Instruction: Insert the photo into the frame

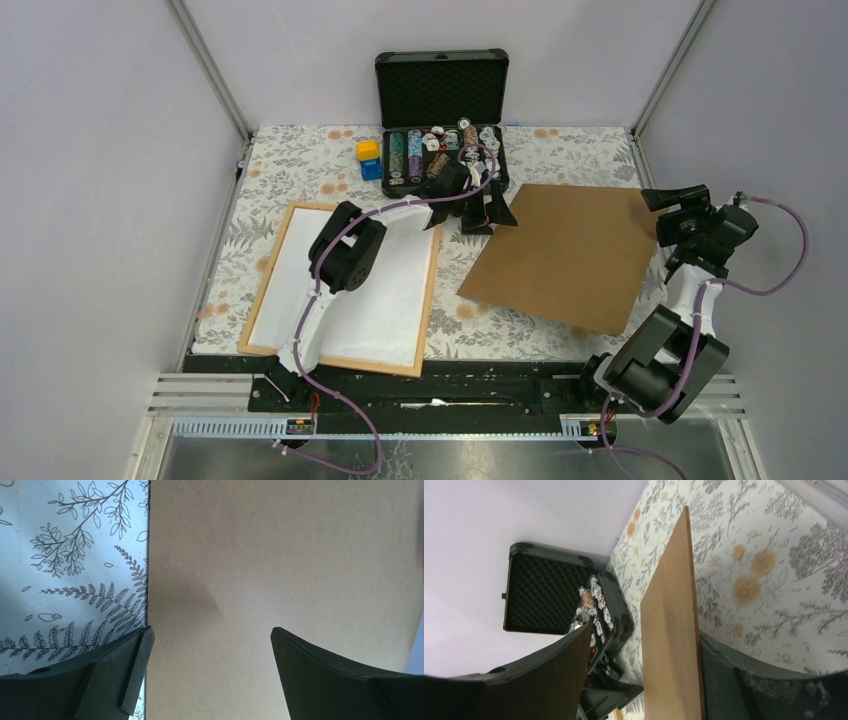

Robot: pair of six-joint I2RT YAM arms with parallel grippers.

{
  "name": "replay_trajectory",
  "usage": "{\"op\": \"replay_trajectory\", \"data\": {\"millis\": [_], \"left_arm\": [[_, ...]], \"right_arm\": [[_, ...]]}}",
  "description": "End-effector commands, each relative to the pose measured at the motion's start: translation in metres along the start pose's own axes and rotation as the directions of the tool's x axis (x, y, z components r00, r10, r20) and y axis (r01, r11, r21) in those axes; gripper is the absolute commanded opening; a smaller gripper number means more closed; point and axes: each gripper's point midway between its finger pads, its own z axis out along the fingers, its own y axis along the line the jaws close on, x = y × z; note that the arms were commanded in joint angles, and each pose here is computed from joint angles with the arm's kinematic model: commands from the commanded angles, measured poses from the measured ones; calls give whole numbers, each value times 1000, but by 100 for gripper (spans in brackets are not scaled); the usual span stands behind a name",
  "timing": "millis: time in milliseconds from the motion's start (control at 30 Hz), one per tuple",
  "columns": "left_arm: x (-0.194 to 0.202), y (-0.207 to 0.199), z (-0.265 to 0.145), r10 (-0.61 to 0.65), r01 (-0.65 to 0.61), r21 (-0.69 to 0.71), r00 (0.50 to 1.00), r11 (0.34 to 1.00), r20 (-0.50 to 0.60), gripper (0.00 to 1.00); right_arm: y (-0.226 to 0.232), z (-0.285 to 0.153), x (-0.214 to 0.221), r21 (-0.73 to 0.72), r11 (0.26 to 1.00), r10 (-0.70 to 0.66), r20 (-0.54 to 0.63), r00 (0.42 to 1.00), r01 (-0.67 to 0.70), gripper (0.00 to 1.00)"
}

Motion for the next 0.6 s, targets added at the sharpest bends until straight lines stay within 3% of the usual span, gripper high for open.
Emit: {"op": "replay_trajectory", "data": {"millis": [0, 200, 300, 400, 567], "left_arm": [[61, 52, 13, -96, 77, -149, 987, 986, -127, 99], [51, 34, 1, -73, 62, -119, 993, 991, -94, 99], [43, 12, -10, -58, 54, -72, 997, 996, -57, 99], [30, -10, -25, -27, 26, -55, 999, 998, -28, 99], [-3, -53, -71, 73, -70, -56, 995, 996, 60, 99]], "right_arm": [[28, -20, 50, 0, 997, 70, -212, 975, -71, 72], [36, -41, 41, 99, 995, -5, -194, 981, 24, 52], [42, -44, 37, 102, 994, -19, -193, 981, 39, 23], [47, -43, 37, 93, 995, -12, -216, 976, 33, 0], [74, -49, 21, 42, 997, -58, -196, 979, 68, 0]]}}
